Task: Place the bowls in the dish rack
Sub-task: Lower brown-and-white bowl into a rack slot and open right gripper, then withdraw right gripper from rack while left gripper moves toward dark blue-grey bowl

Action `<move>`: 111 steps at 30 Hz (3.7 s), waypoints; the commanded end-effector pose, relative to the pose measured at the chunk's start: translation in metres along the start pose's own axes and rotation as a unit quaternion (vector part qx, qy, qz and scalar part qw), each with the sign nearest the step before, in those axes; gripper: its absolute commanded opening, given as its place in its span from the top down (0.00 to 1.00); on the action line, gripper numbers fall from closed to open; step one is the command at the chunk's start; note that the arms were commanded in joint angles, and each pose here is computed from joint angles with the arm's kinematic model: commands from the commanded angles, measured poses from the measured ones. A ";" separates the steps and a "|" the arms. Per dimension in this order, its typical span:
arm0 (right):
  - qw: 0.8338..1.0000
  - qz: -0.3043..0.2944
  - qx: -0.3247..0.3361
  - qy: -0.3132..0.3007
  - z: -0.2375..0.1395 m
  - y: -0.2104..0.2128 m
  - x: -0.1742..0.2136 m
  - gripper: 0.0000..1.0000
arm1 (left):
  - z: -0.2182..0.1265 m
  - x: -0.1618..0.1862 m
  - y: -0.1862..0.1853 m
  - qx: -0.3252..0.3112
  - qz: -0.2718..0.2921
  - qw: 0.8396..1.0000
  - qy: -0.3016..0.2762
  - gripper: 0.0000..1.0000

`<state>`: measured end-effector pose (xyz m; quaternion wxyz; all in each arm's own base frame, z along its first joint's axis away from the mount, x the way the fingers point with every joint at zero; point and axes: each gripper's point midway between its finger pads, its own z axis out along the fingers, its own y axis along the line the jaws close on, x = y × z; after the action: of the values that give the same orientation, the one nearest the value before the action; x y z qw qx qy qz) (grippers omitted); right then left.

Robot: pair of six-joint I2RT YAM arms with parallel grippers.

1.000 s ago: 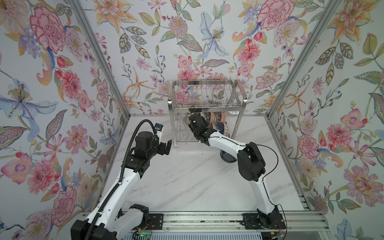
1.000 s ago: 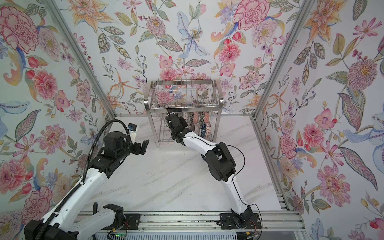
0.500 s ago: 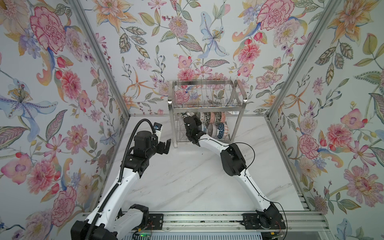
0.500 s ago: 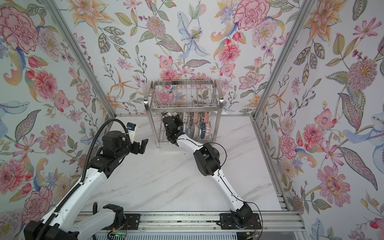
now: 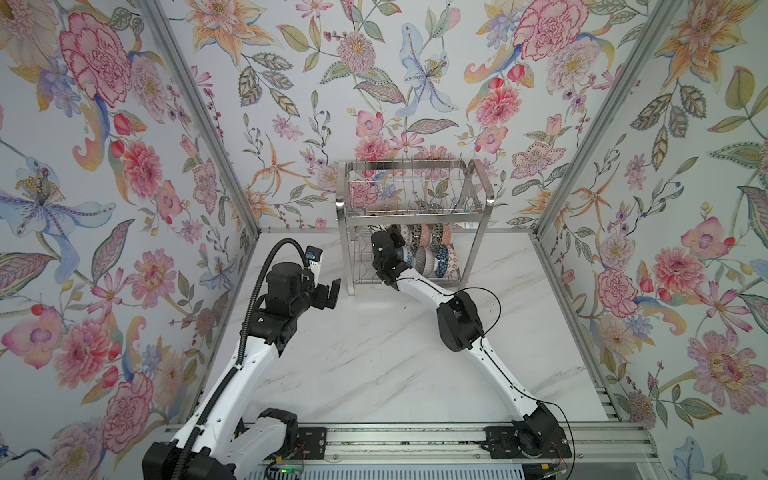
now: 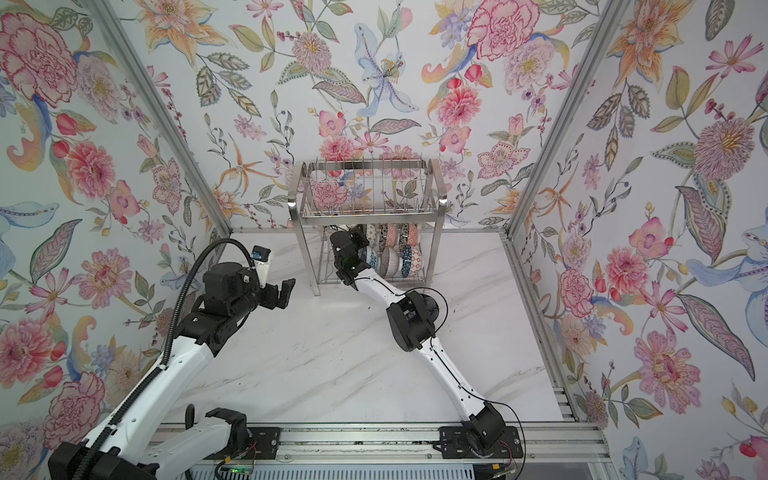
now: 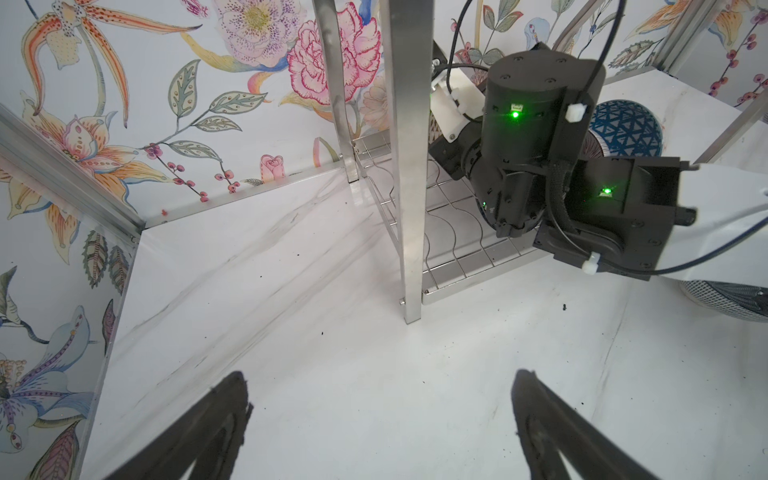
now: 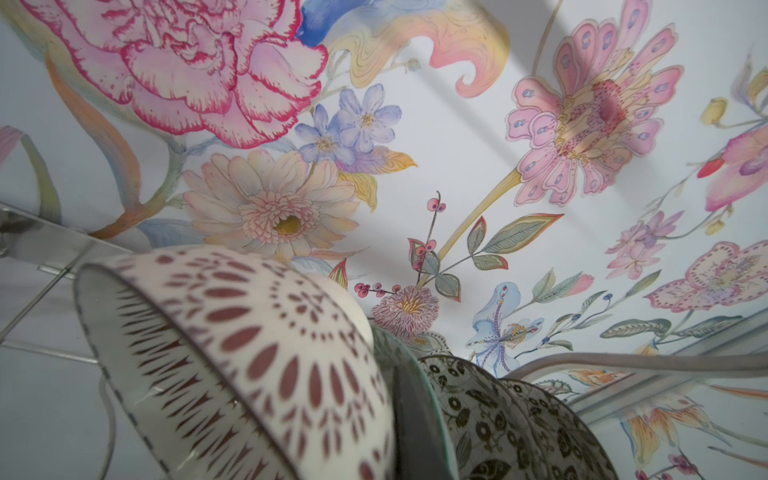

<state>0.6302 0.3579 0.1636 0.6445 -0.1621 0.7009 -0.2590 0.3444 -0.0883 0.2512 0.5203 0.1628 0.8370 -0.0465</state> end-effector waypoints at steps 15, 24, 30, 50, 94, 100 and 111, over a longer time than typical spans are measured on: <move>0.999 0.019 -0.033 -0.015 0.010 0.020 0.012 1.00 | -0.004 0.001 0.004 0.007 -0.008 1.000 -0.013 0.01; 0.999 -0.022 -0.037 -0.006 0.005 0.030 0.019 0.99 | -0.005 0.000 0.005 0.007 -0.010 1.000 -0.016 0.01; 0.998 -0.048 -0.028 -0.001 0.003 0.028 0.019 0.93 | -0.006 0.000 0.004 0.010 -0.010 1.000 -0.017 0.01; 0.995 -0.085 -0.044 -0.023 -0.011 0.040 0.004 0.66 | -0.008 0.000 0.003 0.013 -0.013 1.000 -0.021 0.01; 0.980 -0.037 -0.191 -0.051 -0.105 -0.013 -0.039 0.01 | -0.009 0.001 0.002 0.018 -0.015 0.999 -0.022 0.01; 0.975 -0.028 -0.208 -0.073 -0.140 -0.031 -0.040 0.01 | -0.008 0.002 0.004 0.013 -0.015 1.000 -0.016 0.01; 0.959 -0.002 -0.278 -0.056 -0.210 -0.072 -0.019 0.01 | -0.017 -0.007 -0.007 0.007 -0.014 1.000 -0.013 0.00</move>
<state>0.4287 0.3528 0.2186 0.6139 -0.3685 0.6935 -0.0797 0.3331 -0.0895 0.2532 0.5259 0.1618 0.8323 -0.0672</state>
